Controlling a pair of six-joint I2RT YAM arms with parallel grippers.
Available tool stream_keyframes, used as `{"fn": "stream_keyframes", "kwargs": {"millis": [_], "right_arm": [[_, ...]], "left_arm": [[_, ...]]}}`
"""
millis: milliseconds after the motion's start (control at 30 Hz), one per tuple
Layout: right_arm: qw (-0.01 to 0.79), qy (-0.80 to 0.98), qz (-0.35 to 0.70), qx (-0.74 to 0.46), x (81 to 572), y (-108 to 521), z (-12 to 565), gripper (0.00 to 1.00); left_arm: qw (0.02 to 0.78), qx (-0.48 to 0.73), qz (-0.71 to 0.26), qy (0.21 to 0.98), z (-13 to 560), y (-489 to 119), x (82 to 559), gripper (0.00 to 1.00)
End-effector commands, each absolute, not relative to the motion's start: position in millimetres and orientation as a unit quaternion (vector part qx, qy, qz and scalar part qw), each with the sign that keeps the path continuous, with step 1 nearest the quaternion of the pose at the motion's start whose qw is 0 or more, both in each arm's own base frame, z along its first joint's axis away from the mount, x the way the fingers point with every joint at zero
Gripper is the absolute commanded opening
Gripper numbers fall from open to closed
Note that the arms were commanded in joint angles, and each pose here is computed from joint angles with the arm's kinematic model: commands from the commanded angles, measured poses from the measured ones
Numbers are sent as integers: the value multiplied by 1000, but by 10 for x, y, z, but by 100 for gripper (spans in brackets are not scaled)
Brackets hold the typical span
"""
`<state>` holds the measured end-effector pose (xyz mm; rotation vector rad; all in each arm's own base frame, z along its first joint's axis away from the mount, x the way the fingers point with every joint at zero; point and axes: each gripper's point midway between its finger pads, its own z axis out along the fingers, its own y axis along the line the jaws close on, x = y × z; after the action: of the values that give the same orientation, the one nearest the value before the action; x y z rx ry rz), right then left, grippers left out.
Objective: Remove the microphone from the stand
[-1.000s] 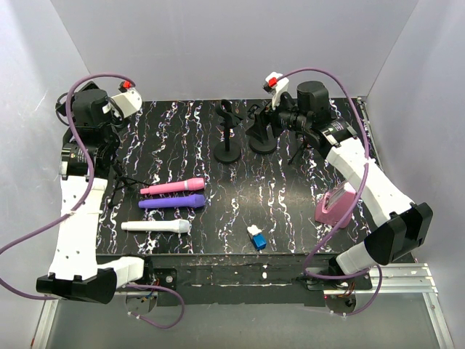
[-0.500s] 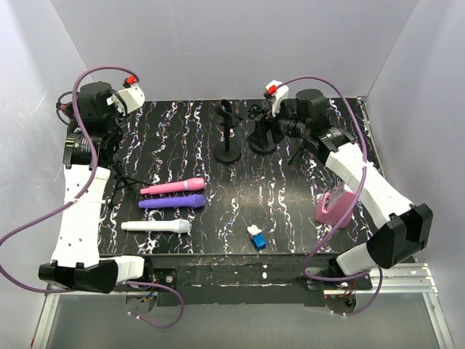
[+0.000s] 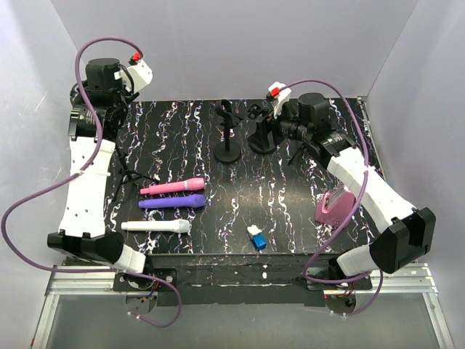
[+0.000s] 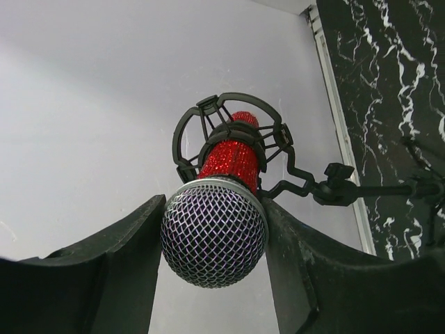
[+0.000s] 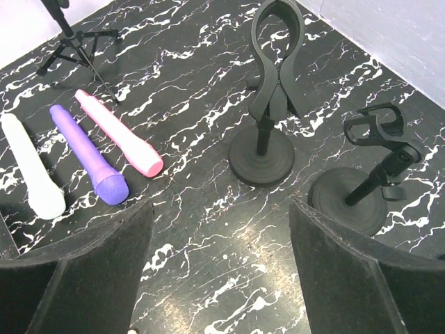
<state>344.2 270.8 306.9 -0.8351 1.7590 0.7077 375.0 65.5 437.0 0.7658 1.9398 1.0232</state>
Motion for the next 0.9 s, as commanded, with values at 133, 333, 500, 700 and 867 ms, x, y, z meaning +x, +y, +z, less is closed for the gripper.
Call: {"fn": "stream_keyframes", "kwargs": {"millis": [133, 333, 500, 700, 867], "right_arm": [[537, 685, 319, -376, 3294, 2902, 3234, 83], [543, 664, 329, -395, 3261, 3050, 3286, 82], [543, 656, 339, -400, 3284, 3154, 3301, 81], [538, 655, 353, -396, 3299, 3232, 3313, 81], [536, 656, 355, -395, 3281, 3239, 3297, 81]], "left_arm": [[455, 277, 330, 779, 4365, 277, 4050, 0], [472, 267, 327, 774, 4471, 155, 4189, 0], [486, 252, 322, 773, 4538, 86, 4261, 0], [520, 196, 301, 775, 4694, 54, 4353, 0], [532, 181, 295, 773, 4729, 17, 4378, 0]]}}
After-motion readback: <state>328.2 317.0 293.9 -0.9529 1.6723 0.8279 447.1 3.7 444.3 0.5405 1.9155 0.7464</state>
